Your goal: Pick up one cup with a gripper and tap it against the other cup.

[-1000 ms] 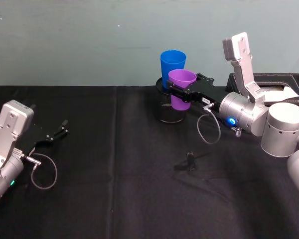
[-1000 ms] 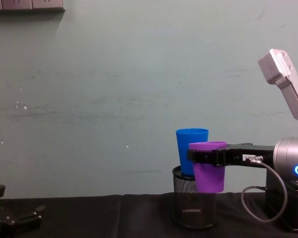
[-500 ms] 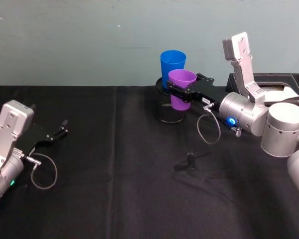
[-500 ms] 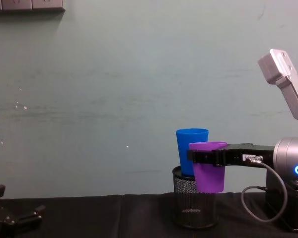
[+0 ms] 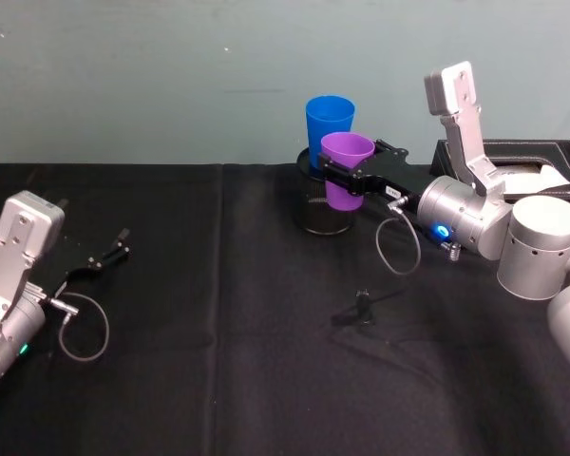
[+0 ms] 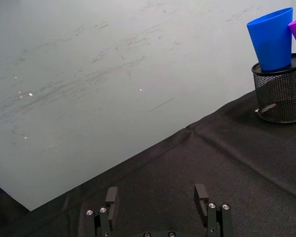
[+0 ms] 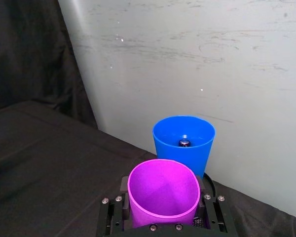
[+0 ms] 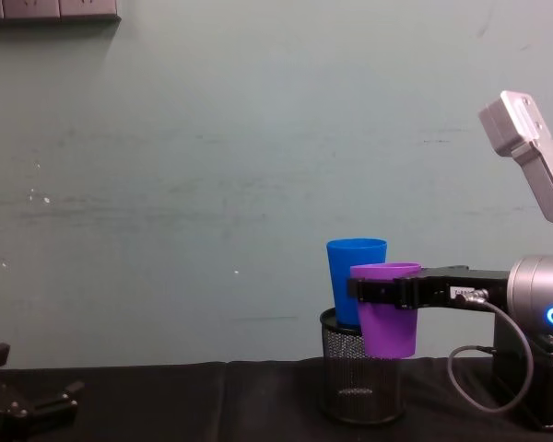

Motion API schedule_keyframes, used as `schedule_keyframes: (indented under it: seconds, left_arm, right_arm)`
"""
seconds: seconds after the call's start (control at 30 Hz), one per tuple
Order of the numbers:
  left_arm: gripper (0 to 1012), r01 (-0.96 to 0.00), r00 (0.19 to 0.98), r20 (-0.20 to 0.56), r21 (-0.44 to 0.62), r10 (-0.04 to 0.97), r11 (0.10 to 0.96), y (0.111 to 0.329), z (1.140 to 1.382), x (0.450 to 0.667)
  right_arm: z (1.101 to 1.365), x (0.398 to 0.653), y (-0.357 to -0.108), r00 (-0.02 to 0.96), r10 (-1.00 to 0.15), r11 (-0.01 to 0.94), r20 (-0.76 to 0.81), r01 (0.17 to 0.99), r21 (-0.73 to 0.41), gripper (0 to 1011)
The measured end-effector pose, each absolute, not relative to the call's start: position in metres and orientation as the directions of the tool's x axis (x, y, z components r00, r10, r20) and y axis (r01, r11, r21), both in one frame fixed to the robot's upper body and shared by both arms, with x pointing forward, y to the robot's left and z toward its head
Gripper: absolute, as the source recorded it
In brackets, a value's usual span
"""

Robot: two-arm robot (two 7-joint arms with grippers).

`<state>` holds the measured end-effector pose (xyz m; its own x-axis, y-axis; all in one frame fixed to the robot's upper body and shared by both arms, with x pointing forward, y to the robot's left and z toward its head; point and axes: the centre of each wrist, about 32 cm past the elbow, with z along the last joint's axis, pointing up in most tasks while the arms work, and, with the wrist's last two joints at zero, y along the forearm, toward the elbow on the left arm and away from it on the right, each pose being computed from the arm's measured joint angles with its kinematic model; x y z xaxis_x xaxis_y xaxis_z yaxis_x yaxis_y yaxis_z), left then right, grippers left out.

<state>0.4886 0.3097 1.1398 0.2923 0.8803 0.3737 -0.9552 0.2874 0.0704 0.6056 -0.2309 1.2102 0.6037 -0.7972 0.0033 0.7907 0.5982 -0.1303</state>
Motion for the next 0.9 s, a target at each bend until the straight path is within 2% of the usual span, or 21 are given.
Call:
schedule_keyframes:
  seconds: [0.9]
  left_arm:
    - [1000,-0.955,0.292,0.374,0.070,0.880,0.287,0.3097,1.1398,0.4886]
  right_arm:
    - [1.2103,0.6056,-0.2309,0.604,-0.797,0.598,0.003,0.791,-0.130,733]
